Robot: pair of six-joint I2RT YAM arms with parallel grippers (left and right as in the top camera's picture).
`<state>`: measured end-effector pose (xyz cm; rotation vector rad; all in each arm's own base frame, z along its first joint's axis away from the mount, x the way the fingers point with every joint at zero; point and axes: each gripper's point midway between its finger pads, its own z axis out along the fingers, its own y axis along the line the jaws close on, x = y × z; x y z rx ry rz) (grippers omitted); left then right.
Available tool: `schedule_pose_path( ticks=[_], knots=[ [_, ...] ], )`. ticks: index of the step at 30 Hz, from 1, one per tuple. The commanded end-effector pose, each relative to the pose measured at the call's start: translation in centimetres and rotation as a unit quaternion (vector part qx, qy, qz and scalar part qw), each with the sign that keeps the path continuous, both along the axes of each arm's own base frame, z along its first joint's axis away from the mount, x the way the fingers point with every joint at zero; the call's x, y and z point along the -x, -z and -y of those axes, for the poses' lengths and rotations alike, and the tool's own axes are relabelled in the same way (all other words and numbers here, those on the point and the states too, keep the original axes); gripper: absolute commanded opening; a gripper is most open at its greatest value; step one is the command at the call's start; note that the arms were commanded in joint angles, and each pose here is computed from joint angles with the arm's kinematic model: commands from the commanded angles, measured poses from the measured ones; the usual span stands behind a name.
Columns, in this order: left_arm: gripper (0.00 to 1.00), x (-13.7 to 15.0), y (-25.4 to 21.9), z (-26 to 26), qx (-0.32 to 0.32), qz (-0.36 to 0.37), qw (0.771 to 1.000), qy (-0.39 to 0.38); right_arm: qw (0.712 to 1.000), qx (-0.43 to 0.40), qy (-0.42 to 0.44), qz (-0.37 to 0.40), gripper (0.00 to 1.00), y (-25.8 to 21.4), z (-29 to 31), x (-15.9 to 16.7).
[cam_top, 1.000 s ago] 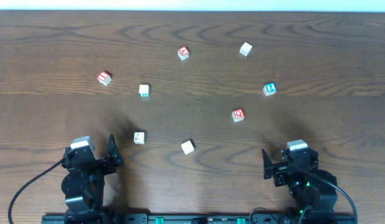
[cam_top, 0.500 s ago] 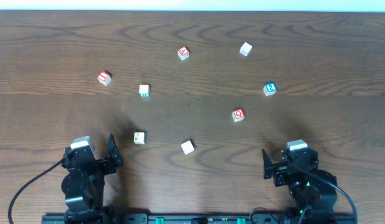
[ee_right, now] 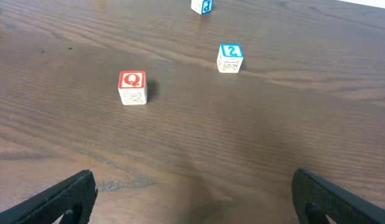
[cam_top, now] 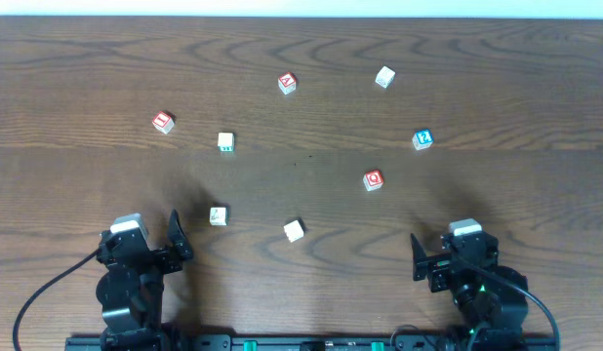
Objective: Spell out Ai2
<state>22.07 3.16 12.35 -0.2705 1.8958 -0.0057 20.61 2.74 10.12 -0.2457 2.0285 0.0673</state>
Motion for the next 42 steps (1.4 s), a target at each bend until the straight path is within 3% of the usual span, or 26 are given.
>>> schedule_pose_path(
  ticks=[1, 31, 42],
  knots=[
    [0.95, 0.0, 1.0, 0.0, -0.005, -0.011, 1.0, 0.002, 1.0, 0.002, -0.004, 0.003, 0.99, 0.1, -0.1, 0.0],
    [0.95, 0.1, 0.9, -0.6, 0.003, -0.007, 1.0, -0.019, 1.0, 0.002, -0.004, 0.003, 0.99, 0.1, -0.1, 0.0],
    [0.95, -0.8, -0.8, -0.4, 0.032, 0.032, 0.999, -0.019, 1.0, 0.002, -0.004, 0.003, 0.99, 0.1, -0.1, 0.0]
  ],
)
